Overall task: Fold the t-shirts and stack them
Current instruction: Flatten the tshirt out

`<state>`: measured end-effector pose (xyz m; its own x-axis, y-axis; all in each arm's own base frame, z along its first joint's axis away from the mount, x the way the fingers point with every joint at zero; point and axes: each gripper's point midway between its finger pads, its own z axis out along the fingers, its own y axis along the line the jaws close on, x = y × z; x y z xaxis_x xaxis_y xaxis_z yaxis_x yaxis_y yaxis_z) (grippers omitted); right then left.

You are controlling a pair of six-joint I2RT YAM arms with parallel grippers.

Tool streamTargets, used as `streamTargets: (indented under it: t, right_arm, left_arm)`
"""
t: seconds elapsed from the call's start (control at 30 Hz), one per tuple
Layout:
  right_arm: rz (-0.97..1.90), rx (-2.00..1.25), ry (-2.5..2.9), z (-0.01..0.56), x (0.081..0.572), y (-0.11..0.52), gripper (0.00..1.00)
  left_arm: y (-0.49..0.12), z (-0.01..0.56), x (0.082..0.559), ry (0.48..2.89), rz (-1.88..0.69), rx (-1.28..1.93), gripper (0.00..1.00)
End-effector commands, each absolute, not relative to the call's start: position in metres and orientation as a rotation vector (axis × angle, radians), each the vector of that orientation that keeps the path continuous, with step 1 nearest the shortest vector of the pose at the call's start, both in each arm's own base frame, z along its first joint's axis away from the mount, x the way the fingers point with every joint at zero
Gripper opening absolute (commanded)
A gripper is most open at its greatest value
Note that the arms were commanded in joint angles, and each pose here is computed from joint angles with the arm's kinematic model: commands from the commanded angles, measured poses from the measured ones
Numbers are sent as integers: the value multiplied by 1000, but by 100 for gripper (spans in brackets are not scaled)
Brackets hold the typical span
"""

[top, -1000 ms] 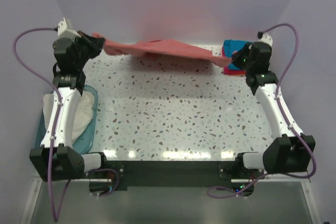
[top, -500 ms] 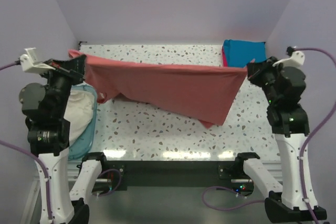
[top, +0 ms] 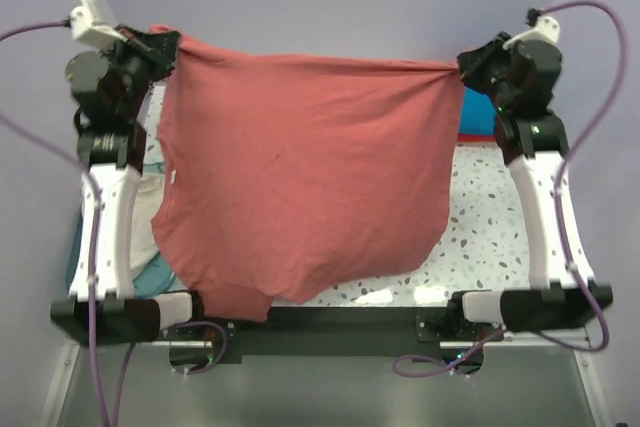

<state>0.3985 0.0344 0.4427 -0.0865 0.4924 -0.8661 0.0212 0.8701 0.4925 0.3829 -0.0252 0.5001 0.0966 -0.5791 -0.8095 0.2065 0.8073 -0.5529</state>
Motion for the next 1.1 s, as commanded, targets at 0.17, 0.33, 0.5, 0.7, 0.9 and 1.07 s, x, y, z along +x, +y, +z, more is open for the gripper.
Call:
streamTargets:
  t: [0.17, 0.33, 0.5, 0.7, 0.9, 1.07]
  right_arm:
    - [430, 331, 1524, 466, 529, 41, 0]
    - [415, 333, 1379, 522, 552, 33, 0]
    - [393, 331, 1337, 535, 550, 29, 0]
    - [382, 383, 1499, 447, 546, 28, 0]
    - [381, 463, 1724, 322, 495, 29, 0]
    - [386, 577, 1902, 220, 434, 30, 0]
  left_arm:
    - [-32, 559, 520, 1199, -726, -180, 0]
    - [-34, 605, 549, 1082, -747, -112, 0]
    - [-31, 624, 525, 1002, -718, -76, 0]
    - [-33, 568, 519, 1132, -697, -98, 0]
    - [-44, 453, 482, 1317, -728, -182, 0]
    - [-55, 314, 419, 1541, -763, -364, 0]
